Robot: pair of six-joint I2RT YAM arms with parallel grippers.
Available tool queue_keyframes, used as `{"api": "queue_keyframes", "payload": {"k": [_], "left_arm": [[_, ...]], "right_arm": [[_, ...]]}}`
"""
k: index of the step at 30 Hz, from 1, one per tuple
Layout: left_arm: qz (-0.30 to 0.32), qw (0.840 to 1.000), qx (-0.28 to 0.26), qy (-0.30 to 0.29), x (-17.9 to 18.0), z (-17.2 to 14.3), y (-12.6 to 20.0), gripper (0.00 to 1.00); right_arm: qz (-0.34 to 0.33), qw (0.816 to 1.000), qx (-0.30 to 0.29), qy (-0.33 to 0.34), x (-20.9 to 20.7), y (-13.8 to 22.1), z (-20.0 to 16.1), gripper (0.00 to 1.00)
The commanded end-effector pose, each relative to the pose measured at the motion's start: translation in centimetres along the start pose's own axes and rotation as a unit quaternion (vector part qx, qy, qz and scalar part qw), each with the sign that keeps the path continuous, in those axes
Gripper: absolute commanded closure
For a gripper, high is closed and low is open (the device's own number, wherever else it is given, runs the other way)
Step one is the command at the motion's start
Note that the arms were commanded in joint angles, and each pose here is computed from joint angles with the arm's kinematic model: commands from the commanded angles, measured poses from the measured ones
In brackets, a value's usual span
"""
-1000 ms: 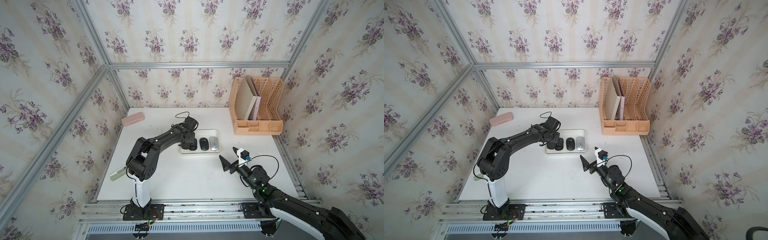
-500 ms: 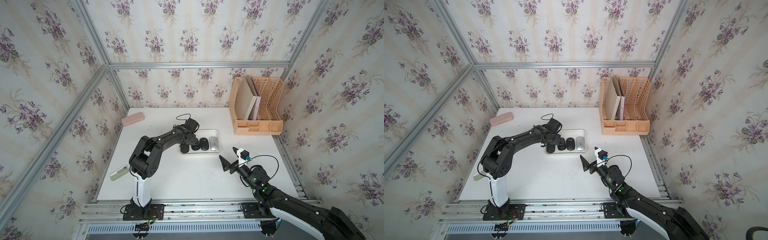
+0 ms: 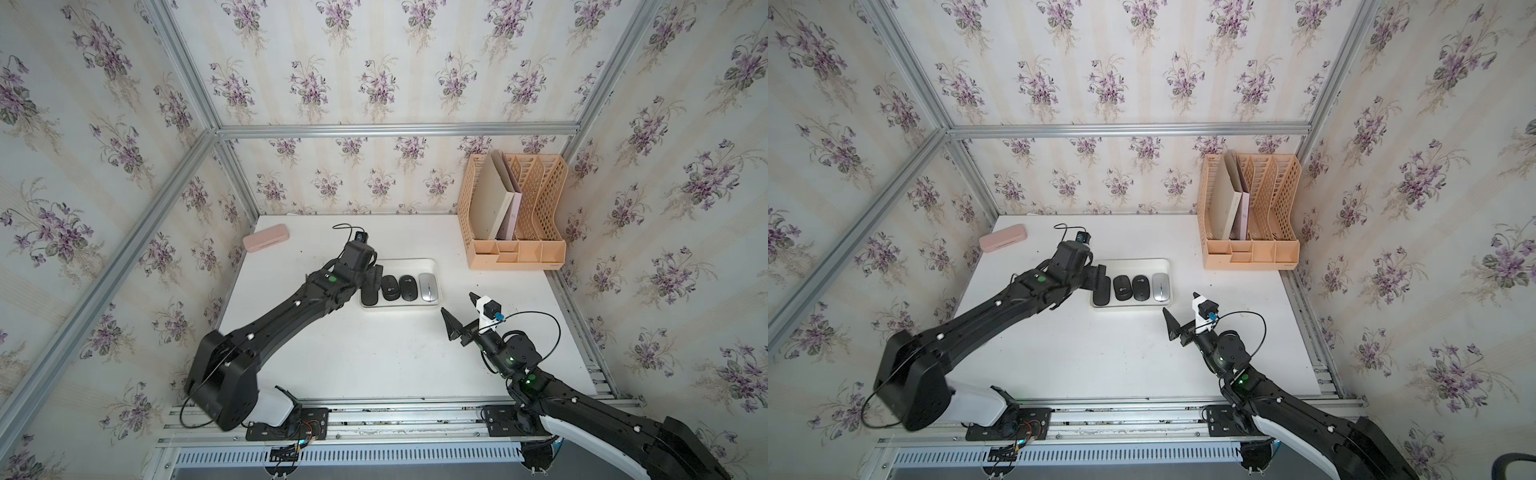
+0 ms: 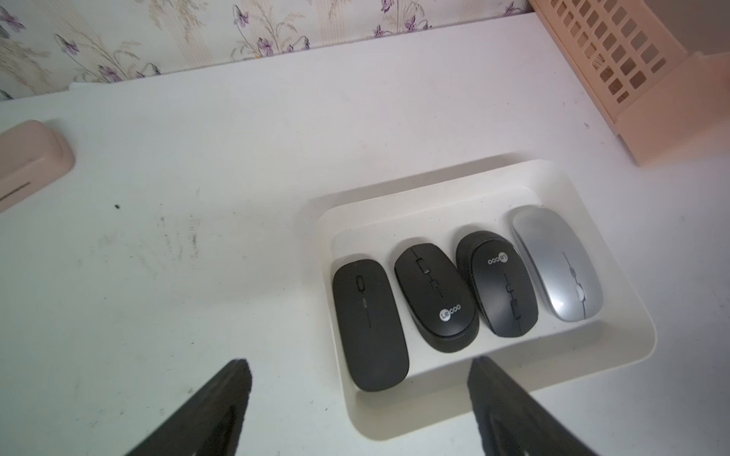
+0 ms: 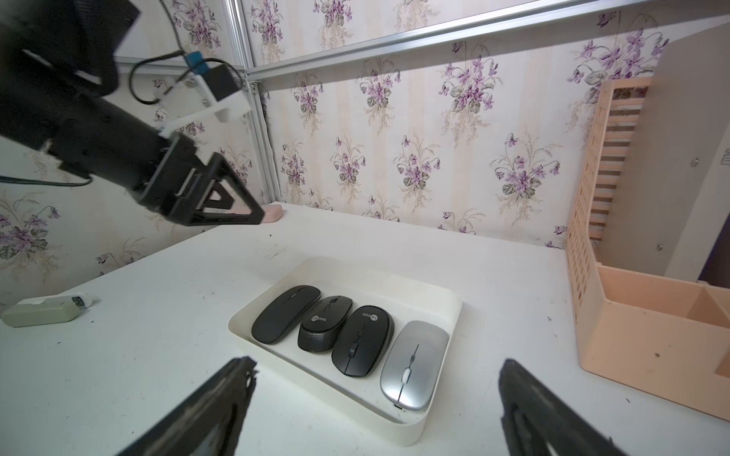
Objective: Put the mouse in the storage box
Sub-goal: Place the mouse in the storage box, then reset both arms
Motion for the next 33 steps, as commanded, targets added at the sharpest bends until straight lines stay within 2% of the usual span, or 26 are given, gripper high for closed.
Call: {"api": "queue_keyframes", "payload": {"k": [1, 4, 7, 9, 11, 14, 17, 22, 24, 26, 28, 30, 32, 33], "left_arm": [[0.046, 0.994, -0.079, -0.055, 1.4, -0.5, 1.8, 0.04], [0.113, 0.988, -0.069, -0.074, 3.1, -2.4, 3.3, 0.01], [0.174, 0.978, -0.066, -0.096, 4.8, -4.5, 4.2, 0.01], [0.189, 0.973, -0.062, -0.118, 5.8, -6.2, 4.3, 0.01], [0.214, 0.969, -0.066, -0.108, 6.9, -7.6, 4.2, 0.01], [0.236, 0.967, -0.076, -0.059, 8.8, -10.2, 3.7, 0.01], [0.238, 0.966, -0.105, -0.013, 10.1, -12.8, 3.0, 0.01], [0.242, 0.953, -0.18, 0.003, 10.7, -14.9, 2.5, 0.01], [0.221, 0.956, -0.194, -0.009, 10.8, -14.8, 2.1, 0.01], [0.211, 0.956, -0.202, -0.02, 11.1, -14.6, 1.5, 0.01], [0.213, 0.952, -0.219, -0.028, 11.3, -14.2, 1.0, 0.01], [0.206, 0.948, -0.239, -0.033, 11.5, -14.1, 0.4, 0.01], [0.202, 0.945, -0.254, -0.031, 11.7, -13.9, -0.3, 0.01], [0.195, 0.946, -0.258, -0.02, 11.8, -13.9, -0.7, 0.01]], "right_arm": [[-0.044, 0.999, -0.006, 0.005, -0.7, 0.2, 0.0, 0.0], [-0.101, 0.995, -0.022, 0.009, -1.5, 0.5, 0.6, 0.02], [-0.157, 0.985, -0.07, 0.012, -2.2, 1.3, 1.8, 0.01], [-0.205, 0.973, -0.1, 0.032, -2.9, 1.8, 2.2, 0.0], [-0.255, 0.958, -0.115, 0.062, -3.5, 2.2, 2.3, 0.02], [-0.3, 0.938, -0.101, 0.141, -4.1, 2.2, 1.7, 0.06], [-0.358, 0.912, -0.076, 0.186, -5.1, 1.4, 1.3, 0.04], [-0.403, 0.889, -0.046, 0.211, -7.6, -0.5, -0.3, 0.01], [-0.419, 0.878, -0.021, 0.229, -8.9, -1.8, -1.2, 0.0], [-0.417, 0.877, -0.014, 0.239, -9.1, -3.0, -1.4, 0.0], [-0.397, 0.889, -0.025, 0.226, -9.1, -3.3, -1.2, 0.0], [-0.402, 0.893, -0.026, 0.199, -9.7, -3.1, -0.9, 0.0], [-0.392, 0.906, -0.04, 0.157, -10.4, -2.0, -0.4, 0.0], [-0.37, 0.92, -0.049, 0.118, -10.8, -1.6, -0.3, 0.0]]}}
Point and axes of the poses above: each gripper's point midway between its finger pads, its own y axis back along the fingers, its own x axis along the line the jaws close on, z = x × y, the point moved 10 cm from there along y, back along the fingers, and after that the axes turned 6 degrees about -y, right-handed, at the moved point
